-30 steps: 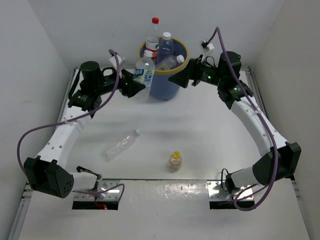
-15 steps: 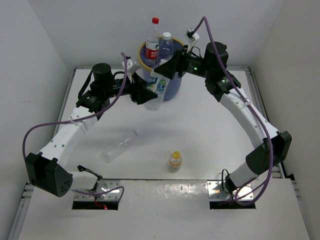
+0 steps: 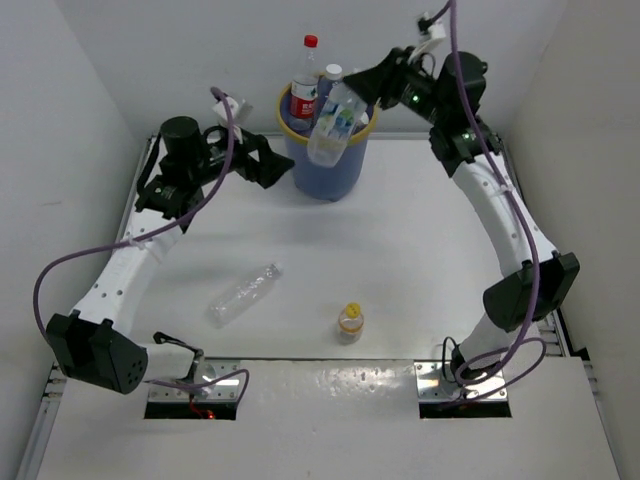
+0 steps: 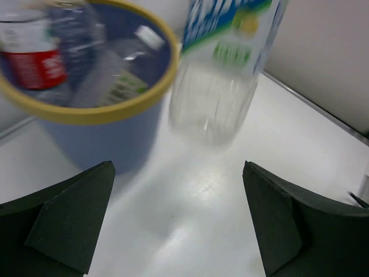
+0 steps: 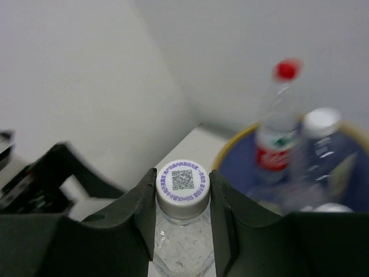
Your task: Put the plastic bottles in the bin
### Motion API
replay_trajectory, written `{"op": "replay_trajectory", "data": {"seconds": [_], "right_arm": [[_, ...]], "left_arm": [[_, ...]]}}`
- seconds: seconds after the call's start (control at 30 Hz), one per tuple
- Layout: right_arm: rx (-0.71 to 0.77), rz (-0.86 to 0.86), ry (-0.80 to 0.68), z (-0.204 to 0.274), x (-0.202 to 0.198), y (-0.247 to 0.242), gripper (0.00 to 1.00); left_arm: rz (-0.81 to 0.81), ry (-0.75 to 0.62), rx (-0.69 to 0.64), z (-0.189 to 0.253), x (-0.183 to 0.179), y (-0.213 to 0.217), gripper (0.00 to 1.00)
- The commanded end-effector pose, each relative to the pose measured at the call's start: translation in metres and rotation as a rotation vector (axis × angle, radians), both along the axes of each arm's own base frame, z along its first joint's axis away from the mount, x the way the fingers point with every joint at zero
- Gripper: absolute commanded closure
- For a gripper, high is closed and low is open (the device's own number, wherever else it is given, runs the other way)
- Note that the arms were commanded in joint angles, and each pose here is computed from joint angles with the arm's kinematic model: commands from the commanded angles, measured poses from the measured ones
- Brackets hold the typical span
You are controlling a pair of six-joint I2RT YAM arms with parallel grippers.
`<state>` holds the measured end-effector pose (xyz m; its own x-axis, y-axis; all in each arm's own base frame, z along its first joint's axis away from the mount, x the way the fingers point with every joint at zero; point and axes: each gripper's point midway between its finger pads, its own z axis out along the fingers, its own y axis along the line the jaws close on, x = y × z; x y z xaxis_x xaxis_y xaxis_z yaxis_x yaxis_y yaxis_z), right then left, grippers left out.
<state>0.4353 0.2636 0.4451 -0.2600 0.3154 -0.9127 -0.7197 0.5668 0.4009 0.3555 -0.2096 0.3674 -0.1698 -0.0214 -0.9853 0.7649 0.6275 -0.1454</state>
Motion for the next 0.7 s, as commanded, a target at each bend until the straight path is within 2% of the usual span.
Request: {"op": "replay_trajectory", "data": {"seconds": [0.0, 0.07, 0.1, 0.17, 0.2, 0.23, 0.27, 0.5, 0.67], "right_arm": [[0.064, -0.257, -0.202, 0.064, 0.047, -0.057, 1.00], [0.044, -0.373, -0.286, 0.075, 0.068, -0.078, 1.00], [0.032, -0.406, -0.374, 0.088, 0.070, -0.084, 1.00], [0.011, -0.481, -0.390, 0.074, 0.089, -0.094, 1.00], [0.005, -0.516, -0.486, 0.087, 0.090, -0.099, 1.00], [0.005, -0.545, -0.504, 0.087, 0.093, -0.103, 1.00], [-0.027, -0.558, -0.492, 0.065, 0.110, -0.103, 1.00], [-0.041, -0.586, -0.611, 0.042, 0.132, -0.096, 1.00], [-0.137, -0.581, -0.646, 0.015, 0.144, -0.087, 1.00]], "left_arm": [[0.169, -0.156, -0.017, 0.053, 0.012, 0.041, 0.00], [0.187, -0.163, -0.009, 0.053, 0.016, 0.050, 0.00], [0.187, -0.163, -0.009, 0.053, 0.016, 0.050, 0.00], [0.176, -0.150, -0.006, 0.047, 0.016, 0.052, 0.00], [0.188, -0.130, -0.011, 0.042, 0.018, 0.055, 0.00], [0.188, -0.130, -0.011, 0.042, 0.018, 0.055, 0.00], [0.188, -0.113, -0.014, 0.037, 0.018, 0.055, 0.00], [0.197, -0.085, -0.007, 0.028, 0.020, 0.061, 0.00], [0.216, -0.092, 0.010, 0.028, 0.019, 0.069, 0.00]]}}
